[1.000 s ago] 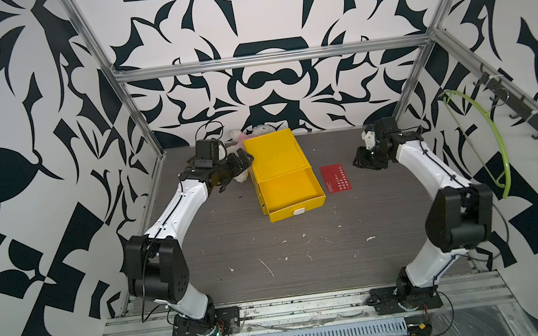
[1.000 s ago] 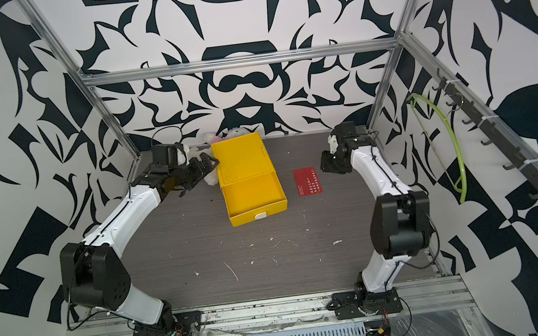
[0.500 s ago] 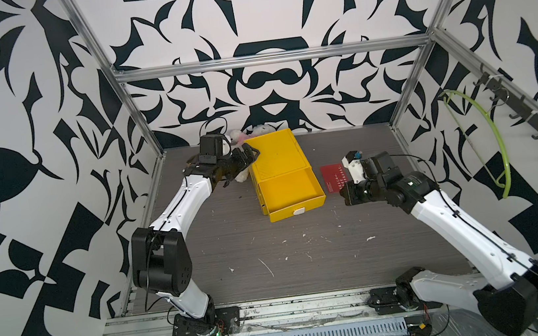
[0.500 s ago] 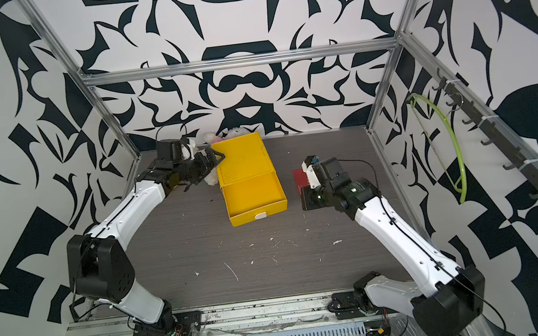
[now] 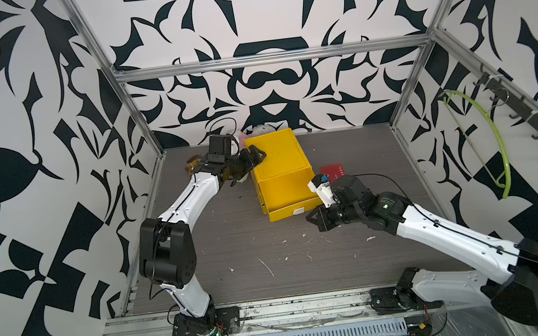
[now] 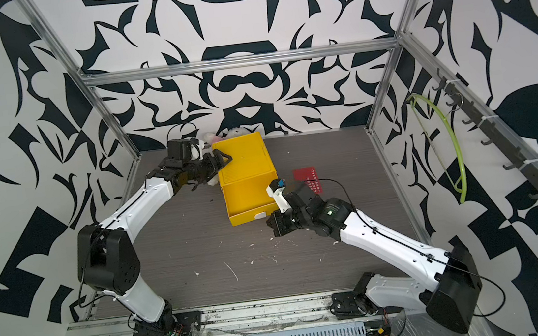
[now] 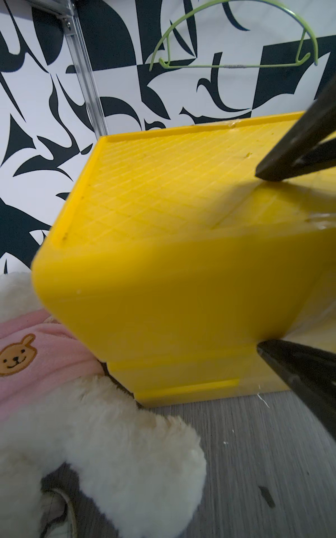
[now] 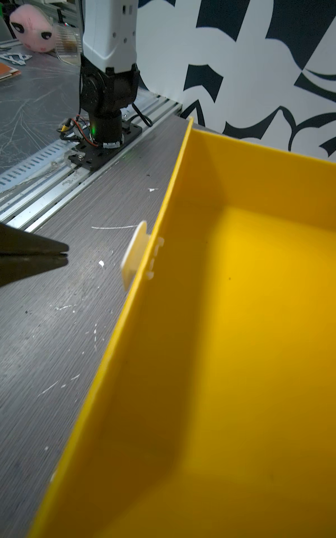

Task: Take the postcards out of the drawer
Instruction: Close the drawer of the storage box.

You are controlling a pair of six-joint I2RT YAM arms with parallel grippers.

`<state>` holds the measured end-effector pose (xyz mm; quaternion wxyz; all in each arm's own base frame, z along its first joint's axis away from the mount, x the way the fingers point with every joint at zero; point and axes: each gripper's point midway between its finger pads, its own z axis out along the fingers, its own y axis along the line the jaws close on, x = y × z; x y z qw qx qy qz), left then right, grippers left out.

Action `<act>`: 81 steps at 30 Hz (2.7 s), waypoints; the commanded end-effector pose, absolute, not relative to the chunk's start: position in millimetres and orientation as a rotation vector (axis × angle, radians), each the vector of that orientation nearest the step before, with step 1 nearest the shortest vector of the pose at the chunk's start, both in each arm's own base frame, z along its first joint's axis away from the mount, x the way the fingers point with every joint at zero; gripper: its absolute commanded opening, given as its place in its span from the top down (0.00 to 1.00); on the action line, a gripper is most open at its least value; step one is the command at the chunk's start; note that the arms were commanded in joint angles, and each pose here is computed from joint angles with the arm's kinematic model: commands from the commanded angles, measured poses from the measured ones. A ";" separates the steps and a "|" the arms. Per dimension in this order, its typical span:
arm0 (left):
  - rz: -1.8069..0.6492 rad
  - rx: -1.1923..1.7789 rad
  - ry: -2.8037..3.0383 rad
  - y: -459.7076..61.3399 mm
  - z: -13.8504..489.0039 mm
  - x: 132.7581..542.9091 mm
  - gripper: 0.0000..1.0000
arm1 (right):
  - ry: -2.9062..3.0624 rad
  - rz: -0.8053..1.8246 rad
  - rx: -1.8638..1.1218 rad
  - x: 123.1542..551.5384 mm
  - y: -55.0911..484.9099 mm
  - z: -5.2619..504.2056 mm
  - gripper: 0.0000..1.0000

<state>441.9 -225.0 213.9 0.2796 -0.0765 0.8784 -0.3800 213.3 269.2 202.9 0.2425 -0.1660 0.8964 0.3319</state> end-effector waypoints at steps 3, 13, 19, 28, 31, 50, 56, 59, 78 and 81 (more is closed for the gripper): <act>-0.995 -0.192 2.432 -233.7 189.8 434.9 0.11 | 2.324 0.948 -0.425 227.1 283.0 222.7 1.00; -0.987 -0.193 2.450 -234.1 185.1 430.0 0.11 | 2.323 0.894 -0.439 243.4 295.1 211.5 1.00; -0.974 -0.192 2.458 -232.1 183.6 427.3 0.11 | 2.242 0.826 -0.413 265.7 298.0 219.7 1.00; -0.983 -0.193 2.457 -232.9 185.0 425.4 0.11 | 2.153 0.688 -0.417 300.6 305.0 228.1 1.00; -0.984 -0.191 2.460 -233.3 184.8 423.8 0.11 | 2.147 0.648 -0.401 312.6 308.4 223.9 1.00; -1.001 -0.181 2.472 -234.5 183.7 417.4 0.11 | 2.065 0.552 -0.338 360.6 329.4 232.3 1.00; -0.999 -0.182 2.472 -234.3 183.5 416.9 0.10 | 2.080 0.567 -0.351 354.3 327.2 234.9 1.00; -1.000 -0.185 2.466 -234.3 184.8 418.1 0.10 | 2.110 0.608 -0.357 339.4 321.6 233.4 1.00; -0.989 -0.138 2.443 -238.4 192.7 428.9 0.09 | 2.221 1.081 0.111 316.8 257.7 179.1 0.71; -0.992 -0.135 2.444 -239.0 192.8 429.3 0.09 | 2.204 1.172 0.108 320.4 267.7 174.6 0.65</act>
